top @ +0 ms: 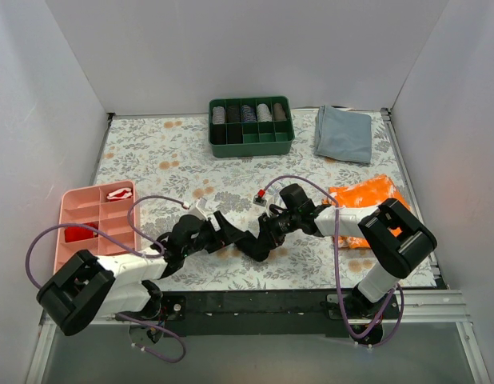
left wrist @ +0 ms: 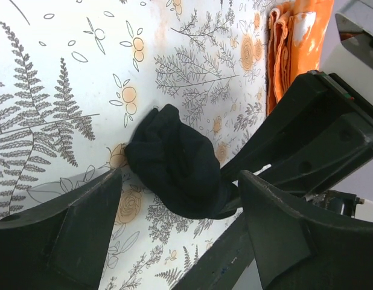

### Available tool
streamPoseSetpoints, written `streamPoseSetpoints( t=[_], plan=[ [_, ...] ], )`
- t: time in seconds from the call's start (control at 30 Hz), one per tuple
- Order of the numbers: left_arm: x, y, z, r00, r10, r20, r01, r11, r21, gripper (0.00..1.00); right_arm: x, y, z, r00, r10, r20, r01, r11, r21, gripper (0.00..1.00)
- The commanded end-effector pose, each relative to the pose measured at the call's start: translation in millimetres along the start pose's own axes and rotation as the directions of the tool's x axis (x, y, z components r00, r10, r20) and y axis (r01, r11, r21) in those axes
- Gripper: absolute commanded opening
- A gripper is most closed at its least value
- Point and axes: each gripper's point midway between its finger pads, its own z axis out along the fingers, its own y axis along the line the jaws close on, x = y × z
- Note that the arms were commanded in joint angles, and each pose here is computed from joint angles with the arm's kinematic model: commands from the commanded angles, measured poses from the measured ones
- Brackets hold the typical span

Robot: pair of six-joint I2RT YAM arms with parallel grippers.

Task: Roll the underwear
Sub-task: Roll the underwear to the center of the board.

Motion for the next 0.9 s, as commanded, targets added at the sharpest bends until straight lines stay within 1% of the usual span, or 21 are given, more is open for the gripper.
streamPoseSetpoints(
  t=[0.0, 0.1, 0.33, 0.37, 0.5, 0.53, 0.6, 0.63, 0.73, 0.77, 0.83, 0.87],
  plan=[
    [5, 8, -5, 0.999, -0.042, -0.003, 0.042, 0.998, -0.035, 0.77, -2, -3, 0, 1.000, 0.014, -0.005, -0.014, 1.000, 0.021, 0.22],
    [7, 7, 0, 0.998, -0.054, -0.025, 0.053, 0.998, -0.035, 0.77, -3, -3, 0, 1.000, 0.013, -0.004, -0.013, 1.000, 0.020, 0.22],
    [4, 3, 13, 0.998, -0.056, -0.019, 0.056, 0.998, -0.025, 0.75, -6, 1, 1, 1.000, 0.013, 0.000, -0.013, 1.000, 0.001, 0.23],
    [2, -2, 15, 0.999, -0.053, -0.011, 0.053, 0.999, -0.005, 0.74, -6, 1, 1, 1.000, 0.013, -0.001, -0.013, 1.000, 0.000, 0.23],
    [2, -6, 21, 0.999, -0.047, -0.014, 0.048, 0.999, 0.013, 0.64, -5, 1, 2, 1.000, 0.024, -0.003, -0.024, 1.000, -0.009, 0.23],
    [1, -8, 22, 0.999, -0.046, -0.013, 0.046, 0.999, 0.018, 0.59, -6, 1, 2, 1.000, 0.024, -0.002, -0.024, 1.000, -0.011, 0.23],
    [3, -8, 25, 0.999, -0.044, -0.019, 0.044, 0.999, 0.022, 0.54, -5, 2, 3, 1.000, 0.027, -0.003, -0.028, 0.999, -0.016, 0.23],
    [5, -8, 25, 0.999, -0.045, -0.022, 0.046, 0.999, 0.025, 0.49, -4, 2, 3, 0.999, 0.033, -0.005, -0.033, 0.999, -0.018, 0.23],
    [5, -10, 26, 0.999, -0.045, -0.021, 0.046, 0.998, 0.036, 0.42, -4, 3, 3, 0.999, 0.036, -0.004, -0.036, 0.999, -0.026, 0.23],
    [6, -12, 26, 0.999, -0.042, -0.024, 0.043, 0.998, 0.041, 0.36, -4, 4, 3, 0.999, 0.036, -0.005, -0.036, 0.999, -0.031, 0.23],
    [6, -13, 28, 0.999, -0.039, -0.025, 0.040, 0.998, 0.040, 0.32, -5, 5, 4, 0.999, 0.038, -0.005, -0.039, 0.998, -0.039, 0.24],
    [7, -13, 29, 0.999, -0.032, -0.030, 0.033, 0.999, 0.037, 0.25, -3, 6, 4, 0.999, 0.045, -0.011, -0.045, 0.998, -0.047, 0.25]
  ],
)
